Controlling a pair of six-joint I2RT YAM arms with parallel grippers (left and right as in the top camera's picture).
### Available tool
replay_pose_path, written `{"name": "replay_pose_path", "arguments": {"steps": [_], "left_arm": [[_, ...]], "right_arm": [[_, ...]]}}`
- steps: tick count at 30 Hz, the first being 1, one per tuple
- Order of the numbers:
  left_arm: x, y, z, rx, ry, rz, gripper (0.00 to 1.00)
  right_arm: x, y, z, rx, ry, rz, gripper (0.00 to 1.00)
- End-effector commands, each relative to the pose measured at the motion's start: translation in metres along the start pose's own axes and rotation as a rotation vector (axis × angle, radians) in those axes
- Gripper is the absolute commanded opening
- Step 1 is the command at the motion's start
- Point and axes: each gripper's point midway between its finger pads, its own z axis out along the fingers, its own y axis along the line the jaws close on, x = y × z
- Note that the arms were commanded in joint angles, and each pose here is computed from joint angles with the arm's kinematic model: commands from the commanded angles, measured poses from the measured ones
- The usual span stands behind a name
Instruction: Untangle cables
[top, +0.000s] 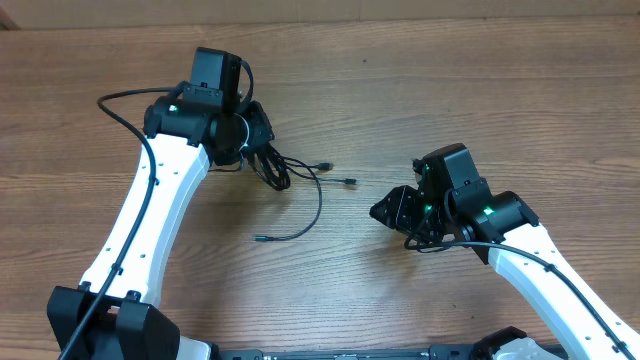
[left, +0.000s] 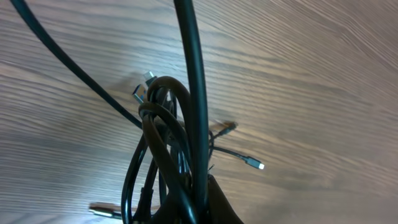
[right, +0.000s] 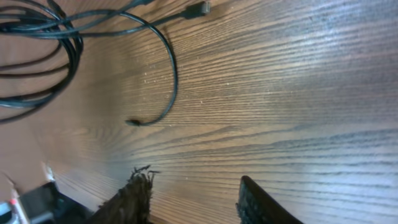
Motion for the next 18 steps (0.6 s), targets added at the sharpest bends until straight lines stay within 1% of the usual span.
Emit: {"name": "replay_pose_path", "arguments": {"steps": [1, 4, 7, 10, 13, 15, 18], "left_arm": [[0.006, -0.023, -0.008, 0.107, 0.041, -0.009, 0.04], [0.01, -0.035, -0.01, 0.17, 0.08, -0.095, 0.04], [0.014, -0.041, -0.011, 0.194, 0.111, -0.186, 0.04], [0.019, -0.047, -0.013, 0.221, 0.156, -0.283, 0.04], [0.026, -0.052, -0.015, 0.24, 0.208, -0.368, 0.04], [0.027, -0.052, -0.016, 0.242, 0.217, -0.378, 0.04], [0.033, -0.06, -0.02, 0.285, 0.264, -0.375, 0.04]], "right_arm": [[0.0, 0.003, -0.001, -0.01, -0.005, 0.153, 0.48], [0.003, 0.007, -0.001, -0.026, 0.015, 0.313, 0.48], [0.005, 0.018, 0.0, -0.061, 0.029, 0.381, 0.46], [0.006, 0.038, 0.002, -0.125, 0.035, 0.362, 0.46], [0.009, 0.065, 0.004, -0.205, 0.026, 0.276, 0.46], [0.011, 0.08, 0.004, -0.249, 0.023, 0.238, 0.47], [0.016, 0.092, 0.006, -0.267, 0.013, 0.272, 0.47]]}}
